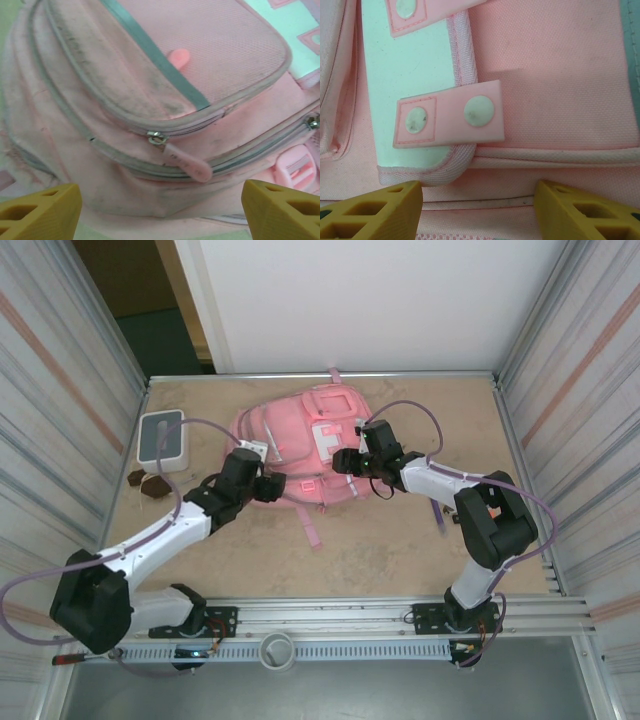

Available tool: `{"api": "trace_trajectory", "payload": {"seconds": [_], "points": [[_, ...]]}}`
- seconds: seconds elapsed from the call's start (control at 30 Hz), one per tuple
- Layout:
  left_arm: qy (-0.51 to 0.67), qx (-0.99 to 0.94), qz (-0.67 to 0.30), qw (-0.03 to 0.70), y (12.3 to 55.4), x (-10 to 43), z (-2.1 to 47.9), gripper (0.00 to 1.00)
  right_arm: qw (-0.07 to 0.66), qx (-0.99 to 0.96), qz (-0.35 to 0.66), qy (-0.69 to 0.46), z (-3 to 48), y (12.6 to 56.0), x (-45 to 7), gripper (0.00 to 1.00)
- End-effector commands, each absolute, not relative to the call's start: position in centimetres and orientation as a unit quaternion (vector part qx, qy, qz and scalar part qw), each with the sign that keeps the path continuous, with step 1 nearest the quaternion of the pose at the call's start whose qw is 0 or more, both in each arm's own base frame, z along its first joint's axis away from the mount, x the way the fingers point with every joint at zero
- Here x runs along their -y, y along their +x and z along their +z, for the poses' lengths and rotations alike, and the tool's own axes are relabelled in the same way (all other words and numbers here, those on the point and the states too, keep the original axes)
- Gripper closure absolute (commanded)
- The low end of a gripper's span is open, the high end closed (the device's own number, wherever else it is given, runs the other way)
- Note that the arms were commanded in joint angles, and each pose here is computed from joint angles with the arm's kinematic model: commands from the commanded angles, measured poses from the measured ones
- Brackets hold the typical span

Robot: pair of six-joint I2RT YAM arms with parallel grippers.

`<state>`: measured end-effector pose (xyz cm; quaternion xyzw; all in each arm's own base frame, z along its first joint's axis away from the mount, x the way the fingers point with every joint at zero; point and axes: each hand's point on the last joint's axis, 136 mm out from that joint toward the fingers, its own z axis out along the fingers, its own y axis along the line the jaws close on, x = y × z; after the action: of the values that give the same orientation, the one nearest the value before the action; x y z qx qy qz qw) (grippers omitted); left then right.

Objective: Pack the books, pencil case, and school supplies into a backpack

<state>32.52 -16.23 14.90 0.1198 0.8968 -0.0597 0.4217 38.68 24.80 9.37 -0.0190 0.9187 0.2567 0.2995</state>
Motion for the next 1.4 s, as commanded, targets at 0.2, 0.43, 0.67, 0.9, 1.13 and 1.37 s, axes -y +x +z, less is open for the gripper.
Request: {"api": "trace_trajectory", "payload": {"seconds": [0.2,0.43,0.67,0.9,1.13,1.37], "points": [[0.121,-0.908,-0.039,0.4,34.0,16.8,14.5,0.21,0.245,-0.945,0.215,-0.014,4.7,37.5,-23.0,0.39],[0.12,-0.912,-0.018,0.391,34.0,16.1,13.6,0.37,0.244,-0.946,0.213,-0.012,4.6,37.6,-22.9,0.39],[0.126,-0.913,-0.026,0.388,33.9,16.4,13.4,0.61,0.241,-0.947,0.211,-0.01,4.2,37.4,-22.8,0.39],[0.126,-0.915,-0.033,0.382,33.8,16.3,13.1,0.76,0.241,-0.948,0.209,-0.009,4.1,37.2,-22.6,0.38],[0.121,-0.915,-0.04,0.382,33.6,16.0,13.2,0.87,0.243,-0.947,0.209,-0.008,4.3,37.2,-22.5,0.38],[0.12,-0.91,-0.06,0.393,33.3,16.2,13.8,1.0,0.264,-0.94,0.216,-0.01,7.3,37.2,-22.0,0.37]]}}
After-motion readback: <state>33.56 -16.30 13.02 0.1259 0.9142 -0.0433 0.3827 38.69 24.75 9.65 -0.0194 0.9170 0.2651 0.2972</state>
